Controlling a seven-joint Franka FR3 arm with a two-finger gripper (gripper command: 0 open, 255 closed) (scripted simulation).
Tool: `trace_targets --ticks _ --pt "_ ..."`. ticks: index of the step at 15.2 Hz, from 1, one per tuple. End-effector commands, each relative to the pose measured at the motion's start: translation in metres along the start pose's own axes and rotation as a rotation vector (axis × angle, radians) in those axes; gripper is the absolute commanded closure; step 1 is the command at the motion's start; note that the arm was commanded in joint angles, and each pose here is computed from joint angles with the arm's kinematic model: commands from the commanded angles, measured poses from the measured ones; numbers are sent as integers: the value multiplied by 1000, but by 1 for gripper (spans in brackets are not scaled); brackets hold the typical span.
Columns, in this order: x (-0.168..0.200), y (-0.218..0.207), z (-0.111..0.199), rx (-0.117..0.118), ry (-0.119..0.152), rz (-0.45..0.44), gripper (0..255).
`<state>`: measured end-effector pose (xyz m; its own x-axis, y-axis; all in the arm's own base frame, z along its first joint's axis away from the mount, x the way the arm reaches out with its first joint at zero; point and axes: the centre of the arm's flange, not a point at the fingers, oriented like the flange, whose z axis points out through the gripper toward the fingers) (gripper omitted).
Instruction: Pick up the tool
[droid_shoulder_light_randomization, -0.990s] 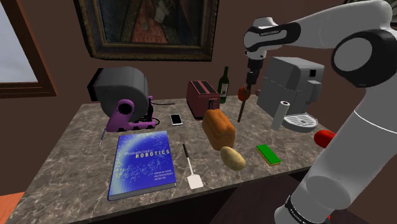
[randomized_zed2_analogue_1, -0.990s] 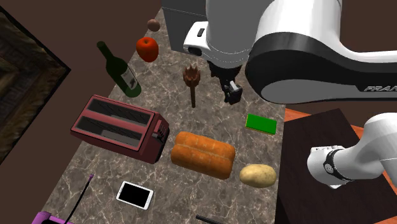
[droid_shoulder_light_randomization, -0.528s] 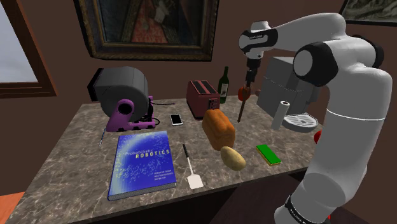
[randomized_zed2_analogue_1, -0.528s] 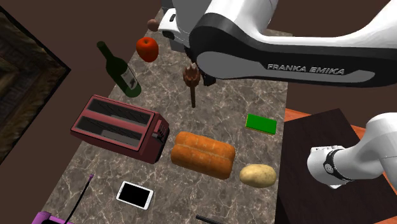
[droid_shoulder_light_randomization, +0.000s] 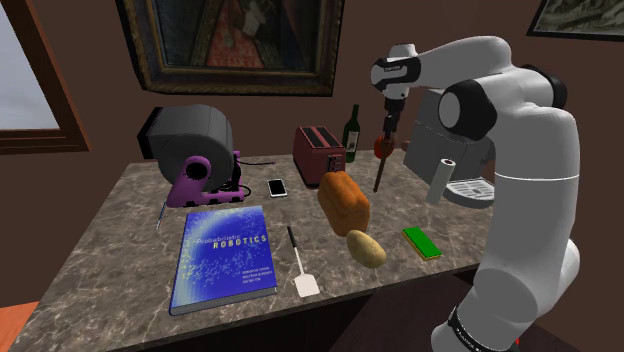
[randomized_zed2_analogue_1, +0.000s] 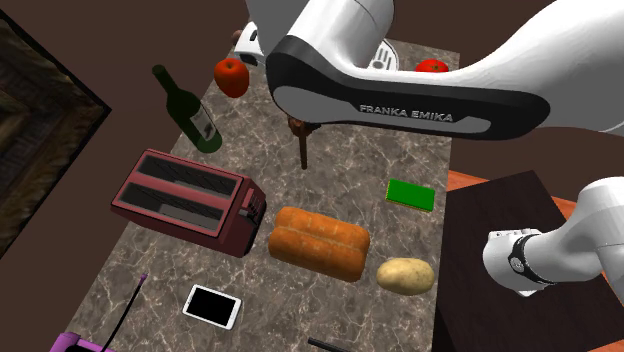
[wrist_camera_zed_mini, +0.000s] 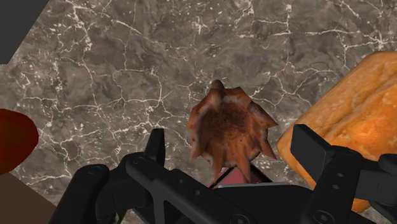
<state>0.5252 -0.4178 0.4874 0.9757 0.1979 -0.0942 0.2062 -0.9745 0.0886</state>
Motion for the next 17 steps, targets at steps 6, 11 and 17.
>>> trace_targets --ticks 6,11,17 --pt "2 -2 18 -1 0 0 255" --pt "2 -2 18 -1 0 0 255" --pt "1 0 2 -1 0 0 255"
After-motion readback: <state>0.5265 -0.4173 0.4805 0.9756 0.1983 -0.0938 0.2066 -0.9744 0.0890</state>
